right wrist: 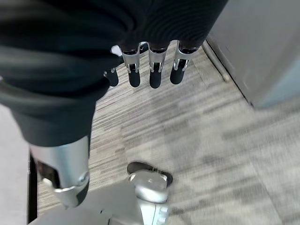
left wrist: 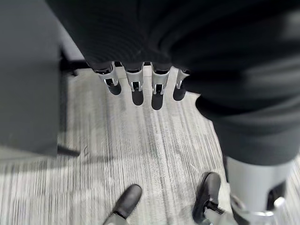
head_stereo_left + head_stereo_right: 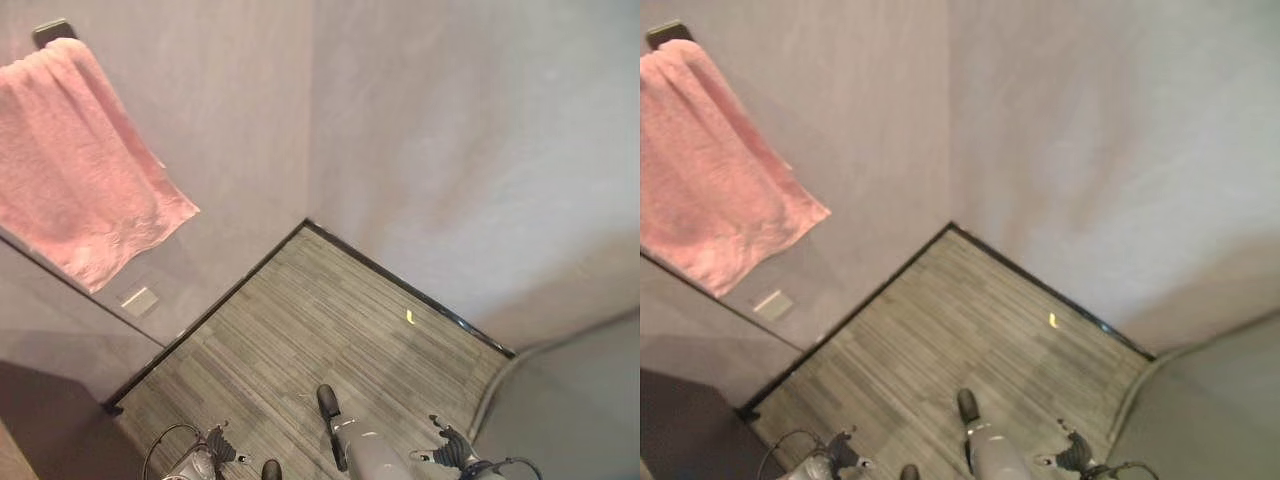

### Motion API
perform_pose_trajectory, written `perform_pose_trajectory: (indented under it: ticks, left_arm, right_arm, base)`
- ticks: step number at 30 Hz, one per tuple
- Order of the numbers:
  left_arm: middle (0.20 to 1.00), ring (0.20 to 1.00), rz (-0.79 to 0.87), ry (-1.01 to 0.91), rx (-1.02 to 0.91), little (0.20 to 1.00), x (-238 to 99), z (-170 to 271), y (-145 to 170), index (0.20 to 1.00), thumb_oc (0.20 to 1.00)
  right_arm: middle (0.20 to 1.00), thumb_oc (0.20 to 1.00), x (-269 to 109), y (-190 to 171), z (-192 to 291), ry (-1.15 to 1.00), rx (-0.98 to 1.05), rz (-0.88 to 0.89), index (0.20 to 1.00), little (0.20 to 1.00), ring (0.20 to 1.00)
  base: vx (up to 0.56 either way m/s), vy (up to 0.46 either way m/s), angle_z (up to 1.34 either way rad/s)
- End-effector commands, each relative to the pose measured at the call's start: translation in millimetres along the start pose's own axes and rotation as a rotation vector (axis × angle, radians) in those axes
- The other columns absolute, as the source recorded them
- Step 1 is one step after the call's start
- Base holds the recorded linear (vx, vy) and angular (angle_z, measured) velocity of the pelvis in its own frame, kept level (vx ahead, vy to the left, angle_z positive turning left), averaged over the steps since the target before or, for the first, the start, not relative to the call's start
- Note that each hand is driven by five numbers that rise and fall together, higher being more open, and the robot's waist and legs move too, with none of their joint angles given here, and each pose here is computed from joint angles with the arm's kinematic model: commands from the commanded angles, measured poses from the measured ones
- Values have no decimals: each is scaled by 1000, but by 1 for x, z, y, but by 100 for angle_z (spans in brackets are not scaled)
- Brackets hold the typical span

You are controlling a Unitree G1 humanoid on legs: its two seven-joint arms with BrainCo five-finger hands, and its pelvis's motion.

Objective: Put brush and paste in cup on sink, flatten towel.

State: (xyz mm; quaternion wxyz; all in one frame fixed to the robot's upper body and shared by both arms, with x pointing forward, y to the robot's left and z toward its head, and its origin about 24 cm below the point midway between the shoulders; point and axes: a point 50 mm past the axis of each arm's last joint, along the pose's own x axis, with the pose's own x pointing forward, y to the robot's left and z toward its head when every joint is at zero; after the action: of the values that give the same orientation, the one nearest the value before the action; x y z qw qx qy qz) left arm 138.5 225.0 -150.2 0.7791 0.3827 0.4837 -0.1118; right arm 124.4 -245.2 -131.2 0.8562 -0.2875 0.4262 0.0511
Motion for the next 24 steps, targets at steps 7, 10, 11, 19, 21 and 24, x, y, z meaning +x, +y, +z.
perform_pose_trajectory:
  ticks: [7,10,11,19,21,24]
  left_arm:
    - [1000,1000,119,-59,-110,1000,6,21,38,1000,1000]
    - [1000,1000,141,-38,-161,1000,5,12,41,1000,1000]
    - [1000,1000,145,-17,-190,1000,4,5,39,1000,1000]
    - [1000,1000,125,68,-251,1000,-1,-21,24,1000,1000]
    - [1000,1000,127,69,-235,1000,-2,-22,26,1000,1000]
    - [1000,1000,127,29,-181,1000,0,-14,28,1000,1000]
  right_arm:
    - [1000,1000,-2,-27,8,-68,19,-76,1000,1000,1000]
    - [1000,1000,0,-26,11,-75,15,-79,1000,1000,1000]
    - [1000,1000,1,-23,16,-90,-5,-68,1000,1000,1000]
    - [1000,1000,3,-13,19,-88,-25,-22,1000,1000,1000]
    - [1000,1000,3,-11,20,-89,-10,-18,1000,1000,1000]
    - [1000,1000,4,-7,25,-102,17,-18,1000,1000,1000]
  base:
    - [193,-155,119]
    - [349,155,60]
    - [247,105,9]
    - [488,247,-27]
    - [443,323,-25]
    - [358,336,-33]
